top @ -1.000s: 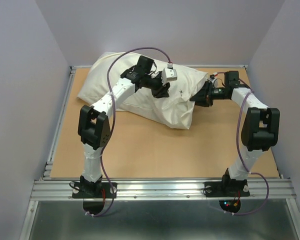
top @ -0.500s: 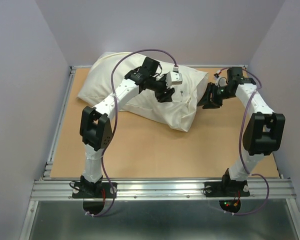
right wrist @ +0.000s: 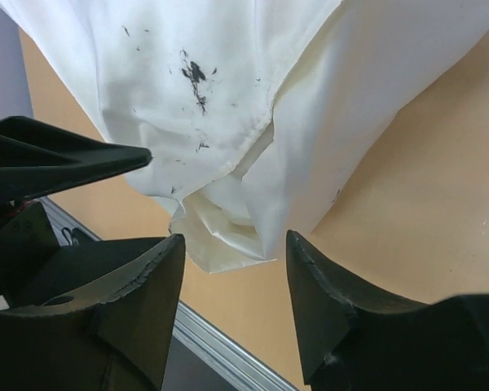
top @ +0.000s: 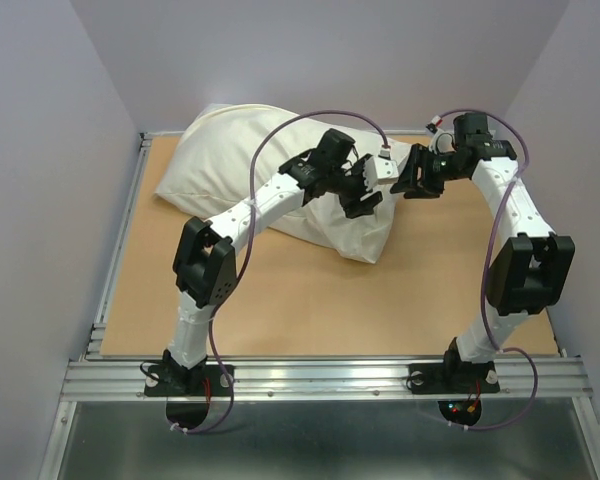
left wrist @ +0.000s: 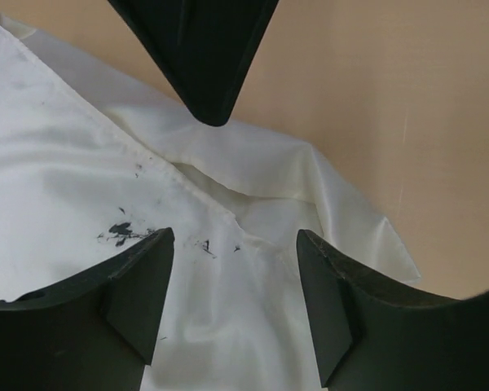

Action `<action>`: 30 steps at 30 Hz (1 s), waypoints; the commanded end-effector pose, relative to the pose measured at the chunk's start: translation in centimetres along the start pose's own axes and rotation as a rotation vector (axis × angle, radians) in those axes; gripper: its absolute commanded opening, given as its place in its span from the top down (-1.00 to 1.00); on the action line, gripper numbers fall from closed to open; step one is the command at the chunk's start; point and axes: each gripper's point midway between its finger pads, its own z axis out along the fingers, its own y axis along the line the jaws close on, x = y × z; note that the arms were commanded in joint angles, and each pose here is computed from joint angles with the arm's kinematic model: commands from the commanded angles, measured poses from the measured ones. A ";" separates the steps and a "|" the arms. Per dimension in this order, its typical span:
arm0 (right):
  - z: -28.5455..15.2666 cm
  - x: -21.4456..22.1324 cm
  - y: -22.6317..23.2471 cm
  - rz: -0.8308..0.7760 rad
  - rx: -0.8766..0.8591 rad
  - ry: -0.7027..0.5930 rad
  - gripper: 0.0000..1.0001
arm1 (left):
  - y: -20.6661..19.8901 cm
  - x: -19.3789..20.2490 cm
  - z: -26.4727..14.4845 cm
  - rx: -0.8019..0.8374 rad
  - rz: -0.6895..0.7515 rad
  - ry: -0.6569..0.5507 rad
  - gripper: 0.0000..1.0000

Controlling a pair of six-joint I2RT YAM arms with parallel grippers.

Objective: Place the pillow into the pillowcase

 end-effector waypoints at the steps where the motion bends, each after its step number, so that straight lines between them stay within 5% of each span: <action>1: 0.7 -0.3 0.3 -0.033 0.030 0.004 -0.27 | 2.2 0.9 0.9 -0.093 -0.012 0.017 -0.42; 5: 1.6 -0.7 -0.3 -0.060 0.087 0.003 -0.30 | 1.9 0.3 1.1 -0.065 0.016 -0.001 -0.47; 7: 2.2 -0.8 -0.2 -0.088 0.115 0.007 -0.23 | 1.3 0.6 1.6 -0.038 0.029 0.009 -0.35; 13: 3.3 -1.1 -1.1 -0.150 0.253 0.001 -0.08 | 2.6 2.0 1.7 -0.046 -0.148 0.017 0.93; 14: 3.2 -1.1 -1.2 -0.154 0.270 -0.002 -0.08 | 3.2 1.6 1.0 -0.054 -0.185 -0.012 1.00; 21: 3.7 -1.0 -1.5 -0.197 0.347 0.000 -0.15 | 4.5 -4.2 -3.6 -0.036 -0.237 -0.241 1.00; 30: 6.3 -1.1 -2.0 -0.210 0.377 0.028 -0.15 | 3.4 -5.7 -4.6 -0.004 -0.273 -0.300 1.00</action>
